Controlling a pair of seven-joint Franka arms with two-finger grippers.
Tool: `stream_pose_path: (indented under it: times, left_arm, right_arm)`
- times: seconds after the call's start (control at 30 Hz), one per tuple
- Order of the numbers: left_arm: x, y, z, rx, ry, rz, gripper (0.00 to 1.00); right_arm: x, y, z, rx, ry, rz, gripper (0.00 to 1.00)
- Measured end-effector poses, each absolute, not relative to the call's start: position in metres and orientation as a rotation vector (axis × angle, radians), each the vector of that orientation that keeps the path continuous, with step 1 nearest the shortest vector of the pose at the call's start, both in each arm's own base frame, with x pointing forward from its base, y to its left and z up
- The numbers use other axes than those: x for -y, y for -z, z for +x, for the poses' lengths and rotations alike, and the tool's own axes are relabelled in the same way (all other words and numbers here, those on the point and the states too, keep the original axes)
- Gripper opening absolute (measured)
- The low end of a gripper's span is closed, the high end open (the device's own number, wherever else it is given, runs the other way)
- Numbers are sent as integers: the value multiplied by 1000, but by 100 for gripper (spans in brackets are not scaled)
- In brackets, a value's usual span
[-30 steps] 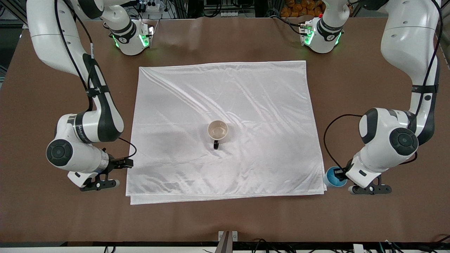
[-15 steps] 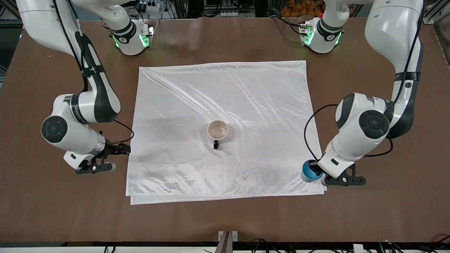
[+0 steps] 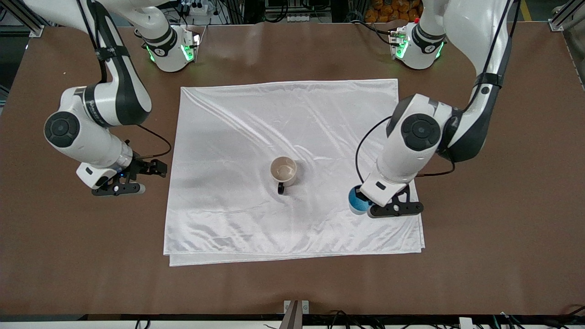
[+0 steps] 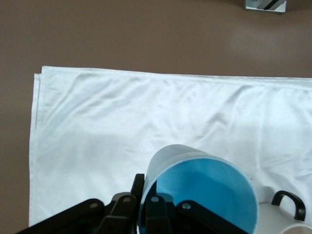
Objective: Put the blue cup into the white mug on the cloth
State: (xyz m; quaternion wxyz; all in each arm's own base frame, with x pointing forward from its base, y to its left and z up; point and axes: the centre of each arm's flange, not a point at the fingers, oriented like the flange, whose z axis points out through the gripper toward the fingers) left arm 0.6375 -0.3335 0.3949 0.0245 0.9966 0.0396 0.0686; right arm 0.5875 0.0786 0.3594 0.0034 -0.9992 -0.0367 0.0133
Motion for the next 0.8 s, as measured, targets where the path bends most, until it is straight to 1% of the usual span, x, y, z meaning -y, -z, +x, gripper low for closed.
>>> stream_pose_path:
  times: [0.3,0.47,0.67,0.8]
  left_arm:
    - [397,-395,600,-217,-195,3062,4]
    - [428,-393,578,-261,-181,3055,4]
    - [457,-383,555,-327,-156,3051,4]
    - [467,-378,548,-352,-144,3051,4]
  right_arm:
    - [-70,-359,562,96,-75,-3133,100]
    - [-64,-358,555,83,-92,-3134,100]
    - [-60,-359,545,67,-165,-3134,100]
    - [-40,-368,540,16,-207,-3131,100]
